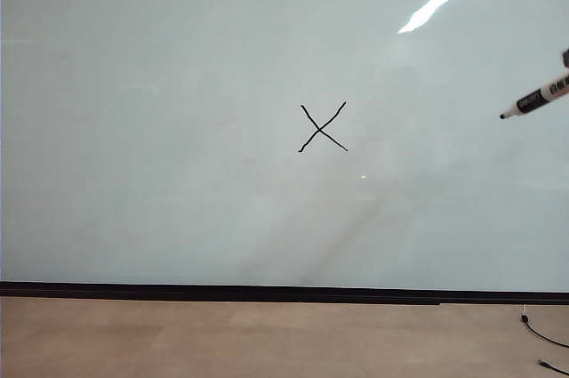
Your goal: Pick up the pen on the shelf to the right of the whiteboard and draw a cross mark.
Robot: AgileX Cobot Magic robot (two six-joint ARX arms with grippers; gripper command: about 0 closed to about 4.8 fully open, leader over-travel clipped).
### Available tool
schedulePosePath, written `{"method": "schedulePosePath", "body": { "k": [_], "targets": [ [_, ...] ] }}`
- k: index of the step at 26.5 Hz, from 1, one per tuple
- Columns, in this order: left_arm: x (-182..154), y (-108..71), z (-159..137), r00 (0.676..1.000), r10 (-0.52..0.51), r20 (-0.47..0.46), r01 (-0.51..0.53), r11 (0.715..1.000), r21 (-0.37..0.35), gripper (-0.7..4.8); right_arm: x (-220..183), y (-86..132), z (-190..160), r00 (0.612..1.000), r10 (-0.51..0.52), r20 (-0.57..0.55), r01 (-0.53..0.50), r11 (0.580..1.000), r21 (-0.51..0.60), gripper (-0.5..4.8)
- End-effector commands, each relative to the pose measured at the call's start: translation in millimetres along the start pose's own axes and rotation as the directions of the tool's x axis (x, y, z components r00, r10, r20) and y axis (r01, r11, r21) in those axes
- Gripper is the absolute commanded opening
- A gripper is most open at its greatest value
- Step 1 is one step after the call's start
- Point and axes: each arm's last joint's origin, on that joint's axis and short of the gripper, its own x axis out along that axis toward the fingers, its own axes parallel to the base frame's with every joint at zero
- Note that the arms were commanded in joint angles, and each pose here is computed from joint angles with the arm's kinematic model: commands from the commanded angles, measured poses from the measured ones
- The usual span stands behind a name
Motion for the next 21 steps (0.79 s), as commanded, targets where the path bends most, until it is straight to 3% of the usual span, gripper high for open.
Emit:
{"method": "schedulePosePath", "body": {
  "k": [1, 14, 21],
  "targets": [
    [-0.2, -0.1, 1.5, 1.0, -0.004, 0.008, 0.003, 1.0, 0.004, -0.05, -2.7, -0.9, -1.1, 1.0, -0.006, 0.011, 0.005, 1.0, 0.022, -0.06],
    [-0.2, -0.1, 1.5, 1.0, -0.004, 0.008, 0.003, 1.0, 0.004, -0.05, -10.8, -1.8, -13.6, 0.999, 0.002, -0.035, 0.0, 0.999, 0.034, -0.06],
    [-0.2, -0.1, 1.5, 1.0, -0.004, 0.008, 0.003, 1.0, 0.005, -0.04, -17.2, -14.2, -17.2, 0.997, -0.07, -0.043, 0.071, 0.997, 0.029, -0.06]
  ]
}}
